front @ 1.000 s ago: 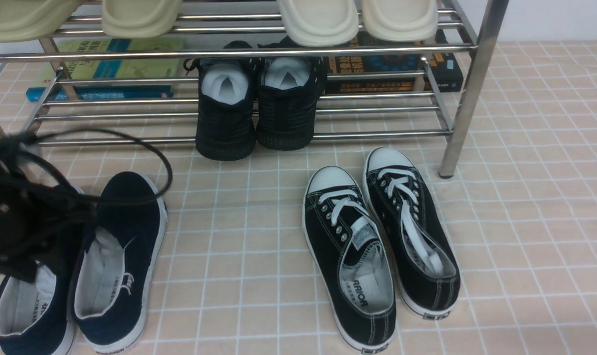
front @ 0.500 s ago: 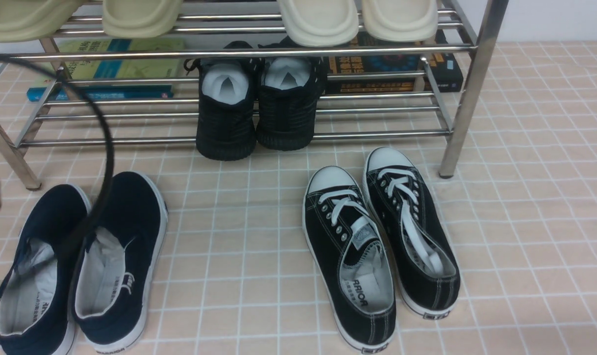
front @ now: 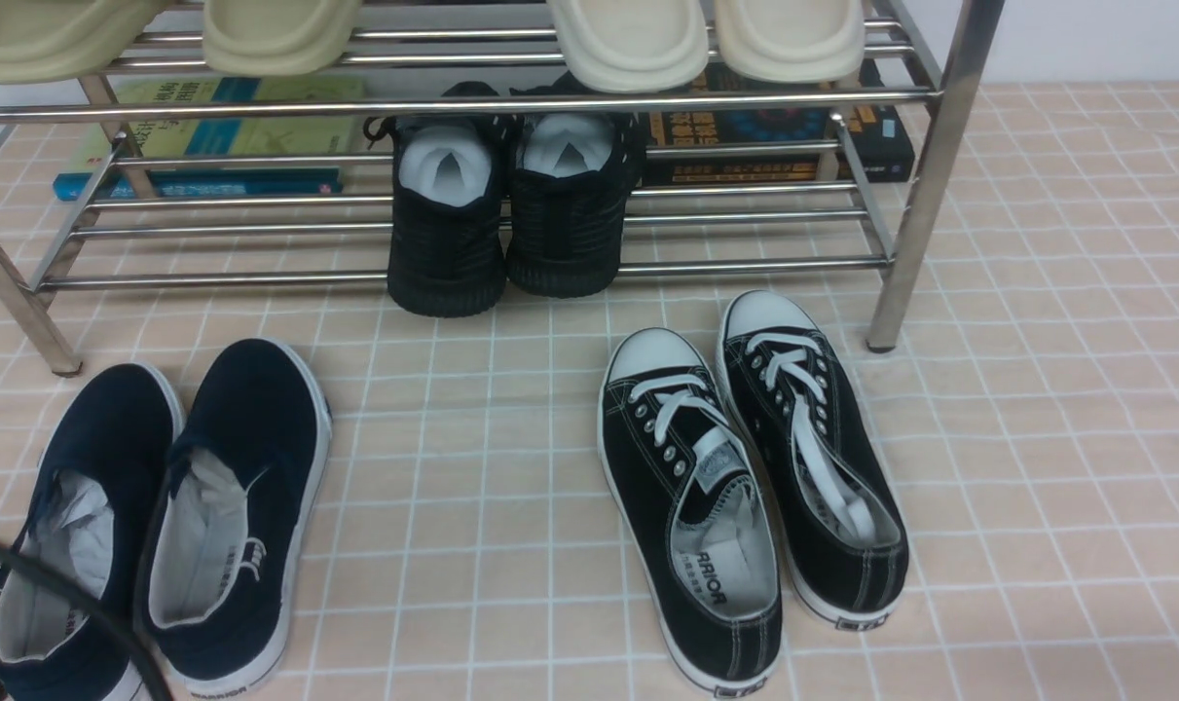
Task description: Take the shoes off the shelf from the light coffee tablecloth by hand.
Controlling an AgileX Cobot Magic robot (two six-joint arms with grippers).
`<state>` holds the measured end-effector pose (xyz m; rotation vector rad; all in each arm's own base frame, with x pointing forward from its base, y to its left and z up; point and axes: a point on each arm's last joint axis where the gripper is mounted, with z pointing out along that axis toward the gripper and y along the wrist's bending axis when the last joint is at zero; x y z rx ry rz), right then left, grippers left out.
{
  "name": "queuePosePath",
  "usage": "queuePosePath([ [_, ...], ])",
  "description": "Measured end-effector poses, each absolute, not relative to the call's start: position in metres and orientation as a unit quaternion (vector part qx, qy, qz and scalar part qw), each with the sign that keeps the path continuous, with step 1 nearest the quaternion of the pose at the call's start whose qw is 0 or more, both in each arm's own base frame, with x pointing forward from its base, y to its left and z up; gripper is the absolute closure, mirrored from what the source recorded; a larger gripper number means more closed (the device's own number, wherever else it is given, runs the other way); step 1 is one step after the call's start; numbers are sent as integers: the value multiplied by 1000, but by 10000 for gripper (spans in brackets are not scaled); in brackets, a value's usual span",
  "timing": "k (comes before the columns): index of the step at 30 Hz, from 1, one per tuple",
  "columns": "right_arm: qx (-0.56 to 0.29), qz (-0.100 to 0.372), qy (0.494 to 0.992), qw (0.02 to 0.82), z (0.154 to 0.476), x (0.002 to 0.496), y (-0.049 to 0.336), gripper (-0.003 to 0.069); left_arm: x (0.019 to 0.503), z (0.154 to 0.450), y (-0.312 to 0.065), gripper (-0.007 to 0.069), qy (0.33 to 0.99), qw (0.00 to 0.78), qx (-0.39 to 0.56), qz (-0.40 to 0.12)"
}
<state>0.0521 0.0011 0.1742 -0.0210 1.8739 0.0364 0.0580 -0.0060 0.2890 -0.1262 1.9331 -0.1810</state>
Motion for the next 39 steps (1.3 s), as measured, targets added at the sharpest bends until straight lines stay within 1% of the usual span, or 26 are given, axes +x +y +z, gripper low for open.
queuePosePath([
  [2,-9,16,806,592,174,52,1,419,57,284,-6,624,815,572,-55,-75],
  [9,-9,16,806,592,174,52,1,419,58,269,-5,624,830,550,-56,-68],
  [14,-9,15,806,592,174,52,1,419,58,267,-1,624,836,546,-42,-34],
  [20,-9,15,806,592,174,52,1,419,59,264,1,624,837,546,-33,-11],
  [22,-9,15,806,592,174,52,1,419,60,255,2,622,839,544,-30,-5],
  [27,-9,16,806,592,174,52,1,419,59,218,3,616,841,540,-27,4],
  [29,-9,16,806,592,174,52,1,419,57,206,4,616,831,556,-32,4],
  [32,-9,16,806,592,174,52,1,419,55,199,4,615,816,577,-38,4],
  [39,-9,15,806,592,174,52,1,419,52,180,6,615,800,599,-42,10],
])
